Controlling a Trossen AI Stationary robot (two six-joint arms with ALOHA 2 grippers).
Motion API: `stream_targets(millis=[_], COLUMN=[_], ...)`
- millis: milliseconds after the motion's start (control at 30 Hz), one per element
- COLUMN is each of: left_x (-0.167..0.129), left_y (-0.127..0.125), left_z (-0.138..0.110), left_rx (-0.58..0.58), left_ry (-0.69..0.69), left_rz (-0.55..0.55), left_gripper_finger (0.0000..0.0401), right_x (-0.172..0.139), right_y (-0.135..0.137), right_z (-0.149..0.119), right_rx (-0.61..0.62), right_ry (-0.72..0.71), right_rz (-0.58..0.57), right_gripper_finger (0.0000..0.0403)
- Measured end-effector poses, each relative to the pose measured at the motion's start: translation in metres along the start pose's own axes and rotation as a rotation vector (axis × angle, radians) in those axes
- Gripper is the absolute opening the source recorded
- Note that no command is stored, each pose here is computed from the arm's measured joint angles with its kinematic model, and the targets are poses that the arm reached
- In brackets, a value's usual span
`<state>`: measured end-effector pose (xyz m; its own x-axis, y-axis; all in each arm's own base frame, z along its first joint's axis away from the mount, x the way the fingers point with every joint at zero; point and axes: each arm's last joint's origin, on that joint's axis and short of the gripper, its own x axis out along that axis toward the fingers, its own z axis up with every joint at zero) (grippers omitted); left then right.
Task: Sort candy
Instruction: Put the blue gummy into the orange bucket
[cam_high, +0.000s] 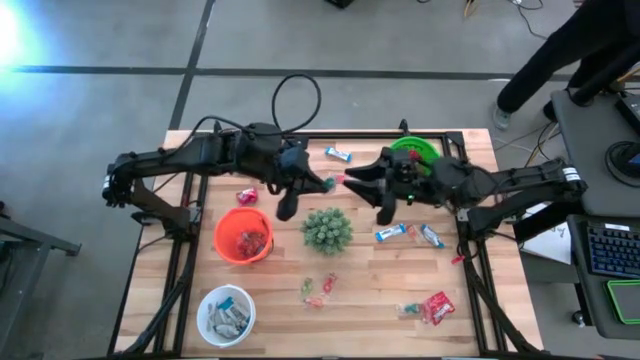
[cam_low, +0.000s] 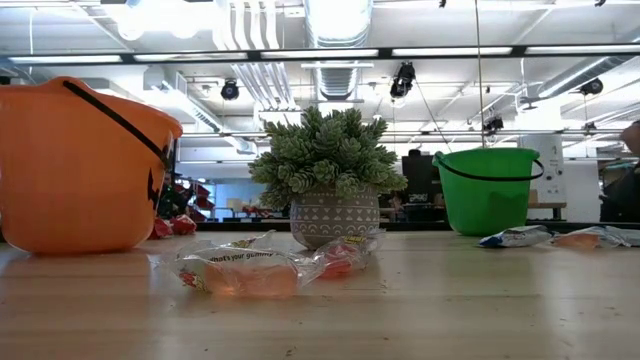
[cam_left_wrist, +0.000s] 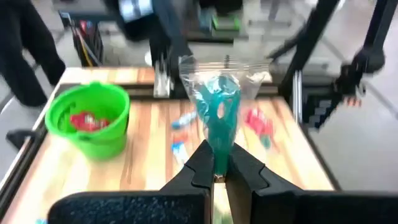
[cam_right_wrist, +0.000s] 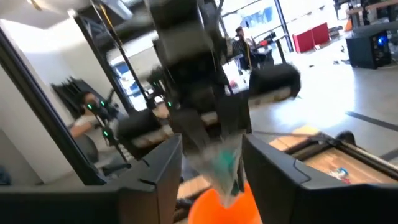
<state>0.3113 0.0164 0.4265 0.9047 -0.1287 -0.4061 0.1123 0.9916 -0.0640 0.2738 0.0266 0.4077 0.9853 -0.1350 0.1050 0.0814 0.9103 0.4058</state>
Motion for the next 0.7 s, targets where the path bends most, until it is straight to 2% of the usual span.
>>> stream_targets(millis=[133,333,533,700], left_x=[-0.023,-0.052,-0.056,-0.054], left_y=[-0.005,-0.015,-0.022,-0.021], left_z=[0.001,-0.006,-0.026,-0.045], left_rx=[0.015,-0.035,-0.098,-0.128], left_ry=[0.121,0.325,0.508,0.606], left_rz=[-0.014,-0.135,-0.174,-0.171], left_gripper_finger=[0.0000,0.0000,0.0000,0.0000], right_x=[-0.010,-0.030,-0.044,-0.049], right_y=[0.001,-0.001,-0.005,-0.007], right_z=[0.009,0.018,0.019,0.019], right_rx=[0.003,-0.017,-0.038,-0.043], right_ry=[-0.013,0.025,0.093,0.116], right_rz=[0.006,-0.013,-0.042,-0.080], right_gripper_finger=[0.0174,0.0176,0.0176,0.0176])
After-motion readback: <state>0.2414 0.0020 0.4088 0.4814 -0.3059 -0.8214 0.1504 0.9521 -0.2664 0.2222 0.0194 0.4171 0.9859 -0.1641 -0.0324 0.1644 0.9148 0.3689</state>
